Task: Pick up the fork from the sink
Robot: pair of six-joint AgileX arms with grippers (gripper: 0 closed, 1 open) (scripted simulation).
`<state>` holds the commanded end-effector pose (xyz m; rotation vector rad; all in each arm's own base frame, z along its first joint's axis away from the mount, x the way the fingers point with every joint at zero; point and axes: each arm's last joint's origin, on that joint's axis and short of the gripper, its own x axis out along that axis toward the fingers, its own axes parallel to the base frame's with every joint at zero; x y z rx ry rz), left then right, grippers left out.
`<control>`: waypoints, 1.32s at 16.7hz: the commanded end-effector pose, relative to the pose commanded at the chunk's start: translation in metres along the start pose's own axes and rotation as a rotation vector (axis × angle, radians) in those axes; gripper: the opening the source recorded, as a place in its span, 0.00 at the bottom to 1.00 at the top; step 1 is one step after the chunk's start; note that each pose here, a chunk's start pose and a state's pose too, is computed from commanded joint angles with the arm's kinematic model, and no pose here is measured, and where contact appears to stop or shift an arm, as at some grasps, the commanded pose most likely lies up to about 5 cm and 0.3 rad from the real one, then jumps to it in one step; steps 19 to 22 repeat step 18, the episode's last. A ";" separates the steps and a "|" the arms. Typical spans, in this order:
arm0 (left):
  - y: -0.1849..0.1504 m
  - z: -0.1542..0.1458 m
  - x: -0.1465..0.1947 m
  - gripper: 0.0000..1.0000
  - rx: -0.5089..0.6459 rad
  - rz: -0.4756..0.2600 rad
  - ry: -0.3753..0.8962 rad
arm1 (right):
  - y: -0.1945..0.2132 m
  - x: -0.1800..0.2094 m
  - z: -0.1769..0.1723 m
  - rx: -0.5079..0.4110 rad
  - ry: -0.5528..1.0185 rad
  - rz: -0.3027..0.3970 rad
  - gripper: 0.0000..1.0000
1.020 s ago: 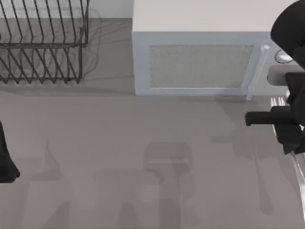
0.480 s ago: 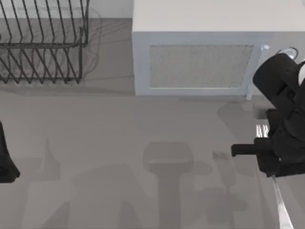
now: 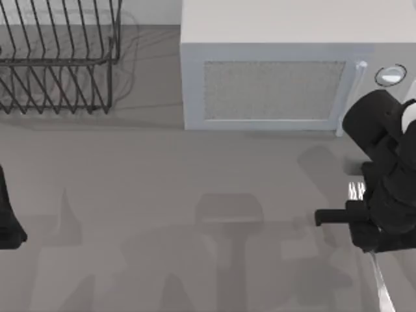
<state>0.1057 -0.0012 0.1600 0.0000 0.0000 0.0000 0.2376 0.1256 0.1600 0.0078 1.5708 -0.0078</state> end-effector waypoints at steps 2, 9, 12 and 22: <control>0.000 0.000 0.000 1.00 0.000 0.000 0.000 | 0.000 0.000 0.000 0.000 0.000 0.000 0.23; 0.000 0.000 0.000 1.00 0.000 0.000 0.000 | 0.000 0.000 0.000 0.000 0.000 0.000 0.75; 0.000 0.000 0.000 1.00 0.000 0.000 0.000 | 0.000 0.000 0.000 0.000 0.000 0.000 0.98; 0.000 0.000 0.000 1.00 0.000 0.000 0.000 | 0.000 0.000 0.000 0.000 0.000 0.000 1.00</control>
